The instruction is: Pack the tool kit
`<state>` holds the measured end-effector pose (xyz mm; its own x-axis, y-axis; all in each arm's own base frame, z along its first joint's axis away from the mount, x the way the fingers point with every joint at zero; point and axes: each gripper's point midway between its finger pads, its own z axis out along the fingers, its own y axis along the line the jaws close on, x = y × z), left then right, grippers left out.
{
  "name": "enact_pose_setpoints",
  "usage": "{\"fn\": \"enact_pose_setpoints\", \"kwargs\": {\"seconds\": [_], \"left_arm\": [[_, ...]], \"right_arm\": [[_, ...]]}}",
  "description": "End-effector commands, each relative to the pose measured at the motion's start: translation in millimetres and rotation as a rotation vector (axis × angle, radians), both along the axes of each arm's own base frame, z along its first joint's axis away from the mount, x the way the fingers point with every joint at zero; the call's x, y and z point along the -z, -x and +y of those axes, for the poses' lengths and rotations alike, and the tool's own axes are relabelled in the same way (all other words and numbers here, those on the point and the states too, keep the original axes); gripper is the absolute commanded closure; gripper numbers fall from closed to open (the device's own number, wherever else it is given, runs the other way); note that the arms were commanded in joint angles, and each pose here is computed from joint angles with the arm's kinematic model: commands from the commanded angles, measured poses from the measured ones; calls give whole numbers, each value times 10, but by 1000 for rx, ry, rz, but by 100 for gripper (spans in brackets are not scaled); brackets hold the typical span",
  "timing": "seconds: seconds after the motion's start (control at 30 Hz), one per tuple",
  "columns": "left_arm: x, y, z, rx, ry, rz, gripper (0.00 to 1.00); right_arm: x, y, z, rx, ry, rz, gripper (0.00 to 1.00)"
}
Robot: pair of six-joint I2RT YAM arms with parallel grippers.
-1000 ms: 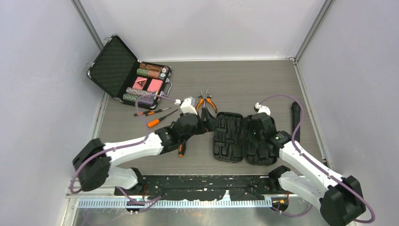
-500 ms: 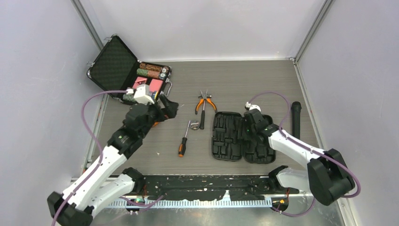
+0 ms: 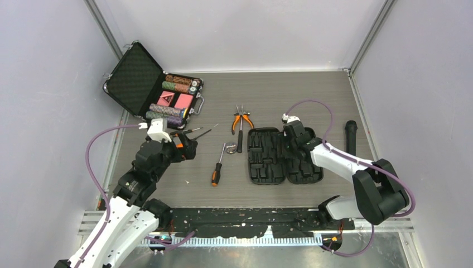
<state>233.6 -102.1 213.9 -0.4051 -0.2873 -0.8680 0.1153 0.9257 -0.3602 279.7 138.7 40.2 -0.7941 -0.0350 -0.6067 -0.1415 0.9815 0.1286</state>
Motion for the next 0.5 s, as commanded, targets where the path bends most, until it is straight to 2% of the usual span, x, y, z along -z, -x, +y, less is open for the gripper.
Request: {"fn": "enact_pose_setpoints", "kwargs": {"seconds": [0.0,0.27,0.47], "left_arm": [[150,73,63,7,-53,44,4],[309,42,-3,60,-130,142,3],[372,-150,-69,45,-134,190,3]], "right_arm": [[-382,-229,87,-15,-30,-105,50],[-1101,-198,33,-1,-91,-259,37],[-1326,-61,-11,4,-150,-336,31]]}}
